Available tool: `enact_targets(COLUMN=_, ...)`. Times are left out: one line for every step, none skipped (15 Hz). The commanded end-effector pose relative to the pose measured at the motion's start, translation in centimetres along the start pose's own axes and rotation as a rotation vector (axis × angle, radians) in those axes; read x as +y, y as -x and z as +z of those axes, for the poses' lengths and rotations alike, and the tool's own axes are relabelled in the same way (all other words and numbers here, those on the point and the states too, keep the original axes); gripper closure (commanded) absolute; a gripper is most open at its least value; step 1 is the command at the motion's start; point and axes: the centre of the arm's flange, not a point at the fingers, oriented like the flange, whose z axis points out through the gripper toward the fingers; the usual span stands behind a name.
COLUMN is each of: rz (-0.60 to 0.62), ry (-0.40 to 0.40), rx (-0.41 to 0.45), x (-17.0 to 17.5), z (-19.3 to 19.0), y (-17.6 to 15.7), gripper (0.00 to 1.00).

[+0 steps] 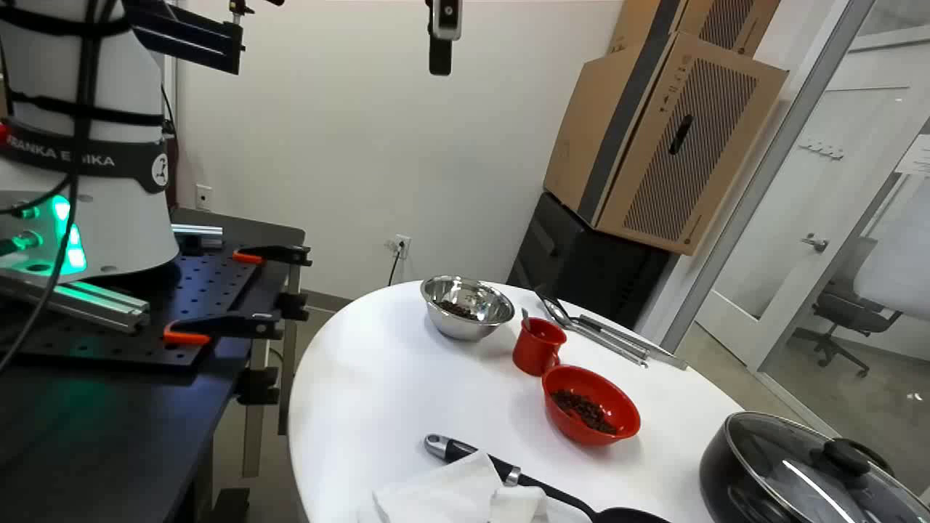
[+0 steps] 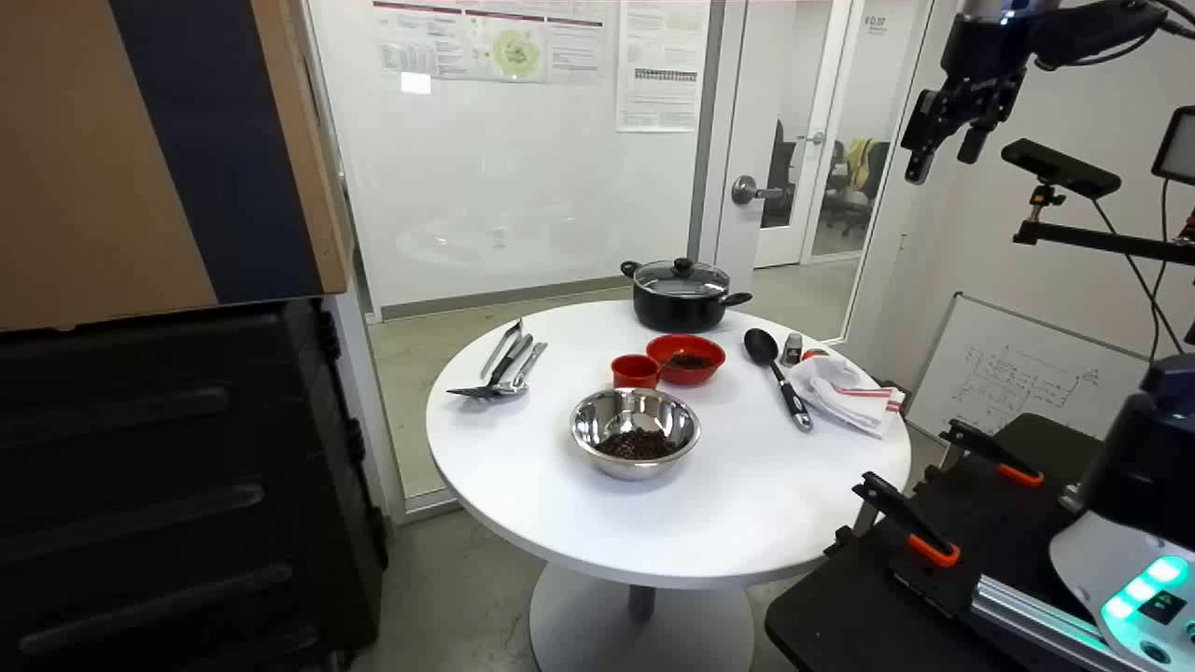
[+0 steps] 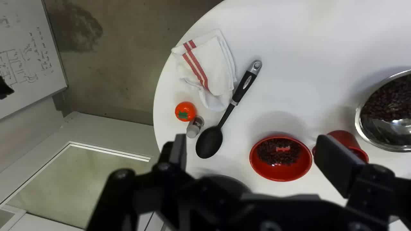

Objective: Put the tomato in the red bowl

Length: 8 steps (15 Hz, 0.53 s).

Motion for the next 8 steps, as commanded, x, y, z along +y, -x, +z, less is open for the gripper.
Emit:
enact_targets(rz=0.0, ry=0.0, rx=0.0, x=0.01, z=-0.02, y=-0.01, gripper=0.0)
enact_targets(rz=0.0, ry=0.0, rx=0.001, x=0.01, z=-0.07, y=-0.03, gripper=0.0)
enact_targets(rz=0.0, ry=0.0, rx=0.002, x=0.02, z=-0.13, y=-0.07, gripper=0.0)
enact_targets(rz=0.0, ry=0.0, rx=0.003, x=0.03, z=-0.19, y=-0.1, gripper=0.0)
enact_targets(rz=0.0, ry=0.001, rx=0.004, x=0.04, z=-0.22, y=-0.12, gripper=0.0)
enact_targets(rz=0.0, ry=0.001, rx=0.004, x=0.05, z=-0.24, y=-0.13, gripper=0.0)
enact_targets(rz=0.0, ry=0.001, rx=0.004, x=0.05, z=-0.24, y=-0.13, gripper=0.0)
enact_targets(rz=0.0, ry=0.001, rx=0.004, x=0.05, z=-0.24, y=-0.13, gripper=0.0)
